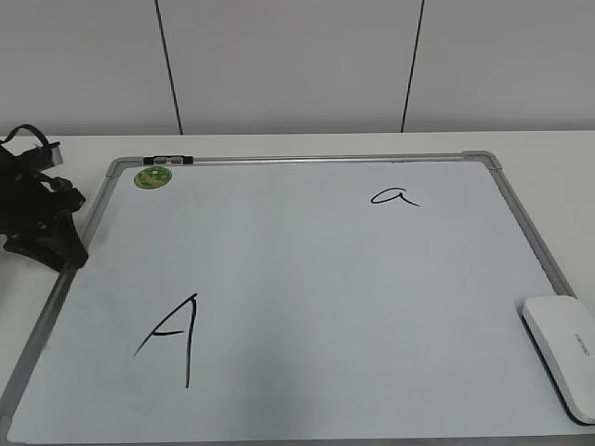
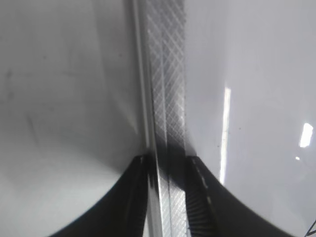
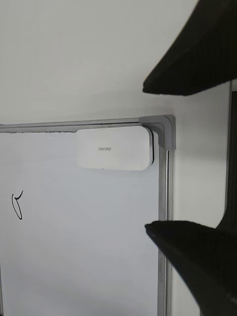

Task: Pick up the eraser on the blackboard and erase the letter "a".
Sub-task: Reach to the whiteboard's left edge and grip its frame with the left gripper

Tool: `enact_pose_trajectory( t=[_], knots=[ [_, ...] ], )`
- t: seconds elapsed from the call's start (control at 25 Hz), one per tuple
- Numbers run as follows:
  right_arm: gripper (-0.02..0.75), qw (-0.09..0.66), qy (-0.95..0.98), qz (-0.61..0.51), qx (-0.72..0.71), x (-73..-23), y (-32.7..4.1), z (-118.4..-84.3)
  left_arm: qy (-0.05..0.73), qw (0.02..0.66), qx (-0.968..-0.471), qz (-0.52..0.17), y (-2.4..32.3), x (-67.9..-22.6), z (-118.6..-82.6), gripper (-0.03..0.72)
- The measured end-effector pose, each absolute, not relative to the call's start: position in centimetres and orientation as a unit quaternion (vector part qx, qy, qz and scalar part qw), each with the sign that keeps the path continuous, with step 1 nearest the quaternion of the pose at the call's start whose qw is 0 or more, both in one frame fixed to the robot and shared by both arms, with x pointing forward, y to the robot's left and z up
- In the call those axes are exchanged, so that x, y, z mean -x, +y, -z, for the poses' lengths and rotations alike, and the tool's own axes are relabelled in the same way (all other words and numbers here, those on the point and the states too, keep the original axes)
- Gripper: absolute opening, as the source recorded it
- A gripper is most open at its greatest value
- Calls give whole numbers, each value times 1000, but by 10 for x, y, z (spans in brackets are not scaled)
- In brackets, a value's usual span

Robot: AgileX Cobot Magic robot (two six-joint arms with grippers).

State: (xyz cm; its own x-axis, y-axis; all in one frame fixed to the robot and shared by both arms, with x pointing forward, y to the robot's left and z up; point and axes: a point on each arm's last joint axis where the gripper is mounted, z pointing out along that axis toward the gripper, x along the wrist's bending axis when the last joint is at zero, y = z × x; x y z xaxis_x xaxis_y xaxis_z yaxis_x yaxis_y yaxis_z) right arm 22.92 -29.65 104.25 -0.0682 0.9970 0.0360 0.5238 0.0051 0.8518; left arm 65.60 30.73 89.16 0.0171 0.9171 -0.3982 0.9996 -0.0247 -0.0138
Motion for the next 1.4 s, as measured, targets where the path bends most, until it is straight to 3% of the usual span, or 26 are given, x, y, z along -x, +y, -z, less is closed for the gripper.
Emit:
enact_pose_trajectory(
  t=[0.96, 1.16, 1.4],
  knots=[
    [587, 322, 632, -368, -602, -229, -297, -1043, 684, 138, -699, 155, 307, -656, -893, 125],
    [587, 322, 632, -368, -602, -229, -297, -1043, 685, 138, -698, 155, 309, -656, -893, 43],
    [587, 322, 632, -368, -602, -229, -297, -1043, 685, 138, -698, 156, 309, -656, -893, 35]
  ],
)
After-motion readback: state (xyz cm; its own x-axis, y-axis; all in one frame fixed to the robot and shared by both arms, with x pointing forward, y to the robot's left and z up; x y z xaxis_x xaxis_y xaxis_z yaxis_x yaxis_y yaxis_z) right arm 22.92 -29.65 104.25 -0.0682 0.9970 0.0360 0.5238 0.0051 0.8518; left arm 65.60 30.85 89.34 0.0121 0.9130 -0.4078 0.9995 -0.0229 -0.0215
